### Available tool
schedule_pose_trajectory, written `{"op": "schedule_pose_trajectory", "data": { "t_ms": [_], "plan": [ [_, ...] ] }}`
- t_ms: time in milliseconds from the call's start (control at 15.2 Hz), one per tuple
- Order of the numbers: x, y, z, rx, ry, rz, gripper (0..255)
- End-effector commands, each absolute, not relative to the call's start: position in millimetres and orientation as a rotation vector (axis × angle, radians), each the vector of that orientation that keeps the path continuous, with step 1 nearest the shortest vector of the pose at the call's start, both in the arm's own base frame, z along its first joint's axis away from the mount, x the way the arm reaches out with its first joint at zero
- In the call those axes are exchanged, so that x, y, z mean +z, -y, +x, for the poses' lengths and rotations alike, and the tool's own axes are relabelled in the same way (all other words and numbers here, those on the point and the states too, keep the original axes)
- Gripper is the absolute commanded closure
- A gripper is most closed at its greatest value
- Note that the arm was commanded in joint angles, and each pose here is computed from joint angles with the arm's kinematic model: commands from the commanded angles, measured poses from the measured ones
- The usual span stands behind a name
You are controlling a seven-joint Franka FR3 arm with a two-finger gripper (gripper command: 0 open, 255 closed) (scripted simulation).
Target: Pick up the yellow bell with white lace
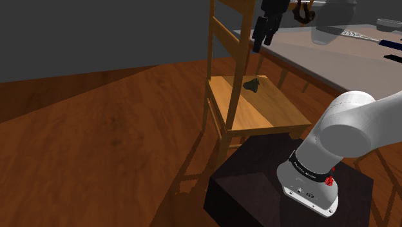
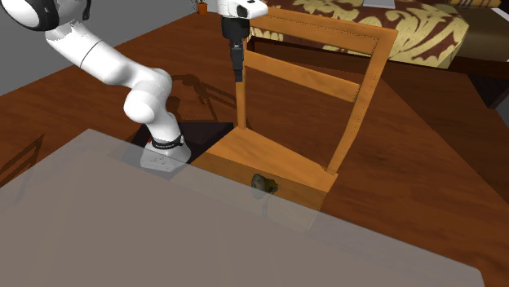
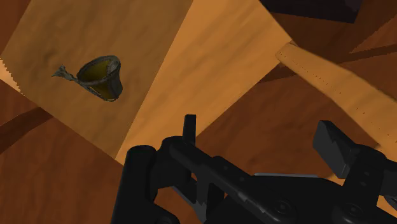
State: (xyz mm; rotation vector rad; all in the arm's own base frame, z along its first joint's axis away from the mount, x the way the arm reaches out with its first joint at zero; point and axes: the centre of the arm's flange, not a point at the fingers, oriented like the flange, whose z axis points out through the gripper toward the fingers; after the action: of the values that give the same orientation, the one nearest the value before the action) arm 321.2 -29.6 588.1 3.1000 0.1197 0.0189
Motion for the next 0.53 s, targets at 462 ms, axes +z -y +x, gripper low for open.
{"op": "schedule_pose_trajectory", "data": {
  "t_ms": [462],
  "plan": [
    [518,87,332,0.112,0.068,3.098,0]
  ]
}}
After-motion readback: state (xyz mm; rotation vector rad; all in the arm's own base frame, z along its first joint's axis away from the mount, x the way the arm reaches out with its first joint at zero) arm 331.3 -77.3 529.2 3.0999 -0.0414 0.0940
